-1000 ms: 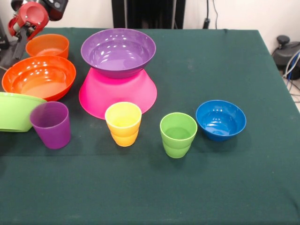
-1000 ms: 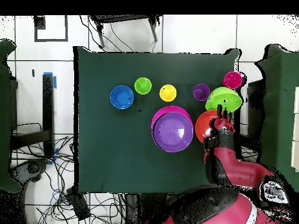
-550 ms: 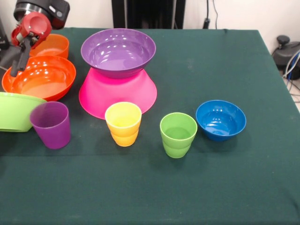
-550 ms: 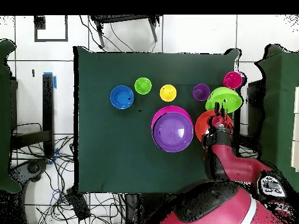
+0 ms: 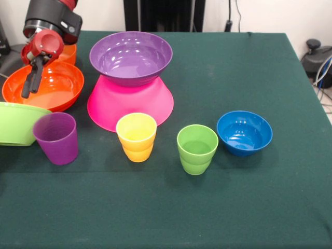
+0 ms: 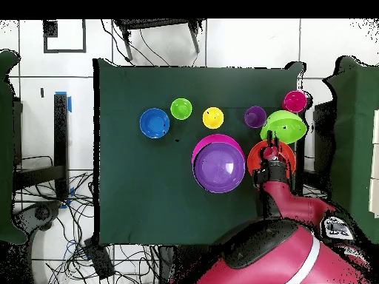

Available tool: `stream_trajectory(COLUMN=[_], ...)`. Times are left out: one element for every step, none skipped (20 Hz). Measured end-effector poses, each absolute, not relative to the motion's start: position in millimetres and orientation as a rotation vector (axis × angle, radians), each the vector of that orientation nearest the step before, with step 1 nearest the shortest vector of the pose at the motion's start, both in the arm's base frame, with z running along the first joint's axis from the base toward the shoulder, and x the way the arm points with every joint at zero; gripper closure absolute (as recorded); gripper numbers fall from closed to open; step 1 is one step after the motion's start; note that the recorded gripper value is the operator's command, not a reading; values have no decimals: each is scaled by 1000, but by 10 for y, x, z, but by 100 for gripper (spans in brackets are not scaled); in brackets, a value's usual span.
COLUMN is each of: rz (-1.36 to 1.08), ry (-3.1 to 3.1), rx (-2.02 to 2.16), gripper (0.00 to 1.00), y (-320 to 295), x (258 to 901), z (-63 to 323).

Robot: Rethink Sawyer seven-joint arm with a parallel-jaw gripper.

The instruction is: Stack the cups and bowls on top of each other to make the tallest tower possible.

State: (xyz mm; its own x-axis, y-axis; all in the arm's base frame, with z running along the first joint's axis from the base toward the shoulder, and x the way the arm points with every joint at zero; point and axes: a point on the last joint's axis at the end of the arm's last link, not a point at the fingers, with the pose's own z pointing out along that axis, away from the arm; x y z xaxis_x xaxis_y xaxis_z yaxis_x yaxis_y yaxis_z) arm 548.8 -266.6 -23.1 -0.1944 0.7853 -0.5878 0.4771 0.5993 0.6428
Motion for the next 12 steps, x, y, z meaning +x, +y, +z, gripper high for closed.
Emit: stream_trajectory(rz=[394,395,395,396,397,397,397,397,397,397,398,398], ry=[1847,1850,1852,1854,1855,1856,1857,1858,1858,1858,1859,1859], rx=[1021,1022,1023,1024,1025,1026,1026,1026,1026,1026,1025,1025], gripper=[0,0,0,0,0,0,0,0,0,0,0,0], y=[-2662,-2660,-2657,-2654,-2651,-2651,-2649,-2649,-2649,-2650,-2652,-2654], x=[5485,5481,5476,5472,5469,5468,5466,5466,5466,5466,5471,5474], z=[-254,-275,-296,-317,-330,-339,-355,-363,-370,-375,-392,-398])
